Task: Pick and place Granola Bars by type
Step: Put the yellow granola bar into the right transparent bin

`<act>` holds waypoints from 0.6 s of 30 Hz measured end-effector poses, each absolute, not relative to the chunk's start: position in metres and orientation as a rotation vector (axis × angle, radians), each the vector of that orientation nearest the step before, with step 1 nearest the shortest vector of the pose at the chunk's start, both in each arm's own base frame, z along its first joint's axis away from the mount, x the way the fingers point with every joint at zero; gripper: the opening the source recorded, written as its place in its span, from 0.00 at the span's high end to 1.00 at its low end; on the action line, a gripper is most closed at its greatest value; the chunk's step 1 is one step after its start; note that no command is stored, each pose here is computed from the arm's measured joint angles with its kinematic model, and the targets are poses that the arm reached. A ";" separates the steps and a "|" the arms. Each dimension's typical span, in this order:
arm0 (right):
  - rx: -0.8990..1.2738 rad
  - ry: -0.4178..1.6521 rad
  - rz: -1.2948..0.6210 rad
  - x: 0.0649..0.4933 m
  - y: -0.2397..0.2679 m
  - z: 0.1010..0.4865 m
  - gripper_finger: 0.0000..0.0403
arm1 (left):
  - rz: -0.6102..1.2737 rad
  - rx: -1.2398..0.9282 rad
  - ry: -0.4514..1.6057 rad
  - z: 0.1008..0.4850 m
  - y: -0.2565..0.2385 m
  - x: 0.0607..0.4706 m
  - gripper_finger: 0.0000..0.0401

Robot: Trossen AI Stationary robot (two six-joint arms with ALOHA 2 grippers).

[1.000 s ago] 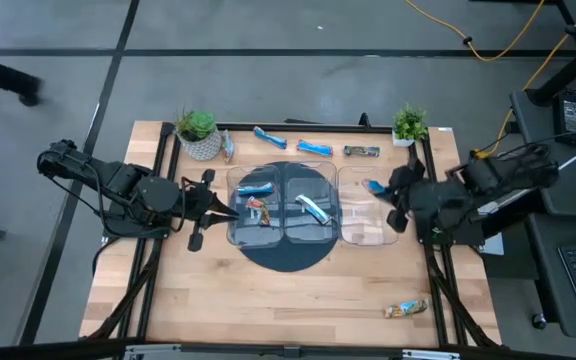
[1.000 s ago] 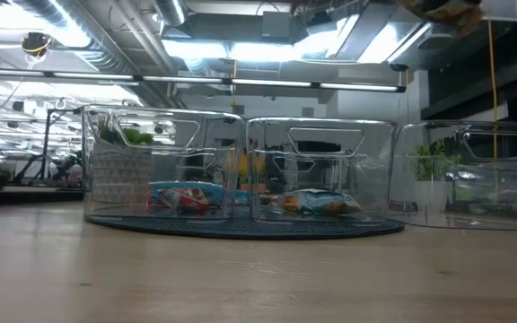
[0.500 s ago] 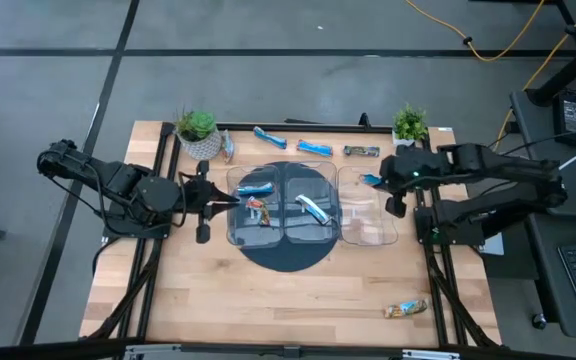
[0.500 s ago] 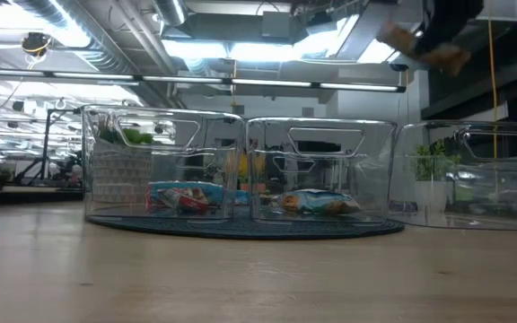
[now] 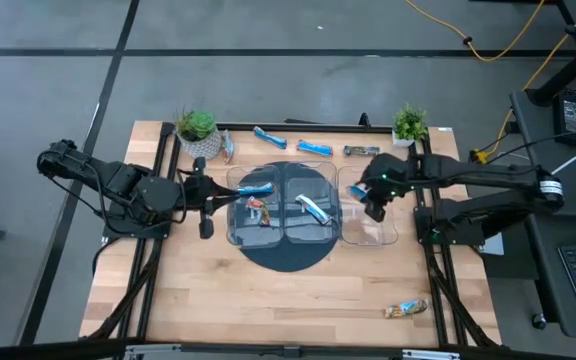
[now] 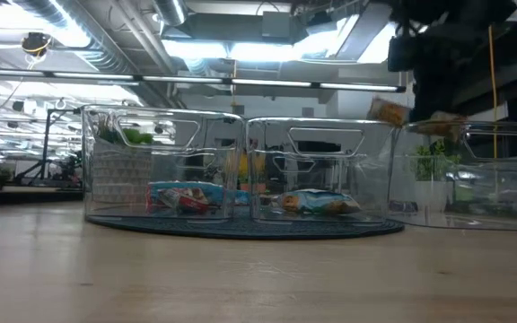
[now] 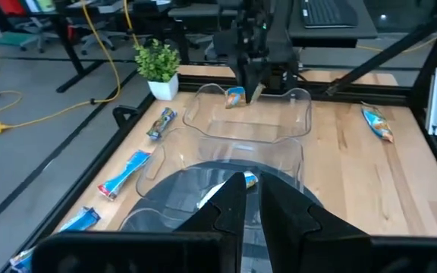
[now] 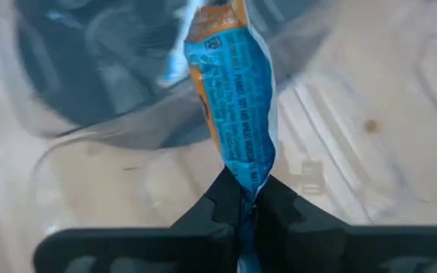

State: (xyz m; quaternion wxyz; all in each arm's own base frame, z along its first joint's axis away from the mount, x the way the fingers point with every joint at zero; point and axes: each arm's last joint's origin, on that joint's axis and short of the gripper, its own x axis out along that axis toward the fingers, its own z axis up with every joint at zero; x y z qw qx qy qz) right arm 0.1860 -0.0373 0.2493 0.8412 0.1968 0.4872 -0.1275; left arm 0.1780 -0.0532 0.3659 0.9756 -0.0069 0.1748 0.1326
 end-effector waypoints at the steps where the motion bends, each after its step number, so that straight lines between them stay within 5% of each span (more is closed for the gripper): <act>1: 0.425 1.039 -0.289 0.187 -0.039 0.247 0.94 | 0.269 -0.015 0.352 0.366 -0.053 0.178 0.92; 18: 0.492 1.263 -0.407 0.214 -0.080 0.195 0.95 | 0.288 -0.004 0.362 0.365 -0.052 0.177 0.92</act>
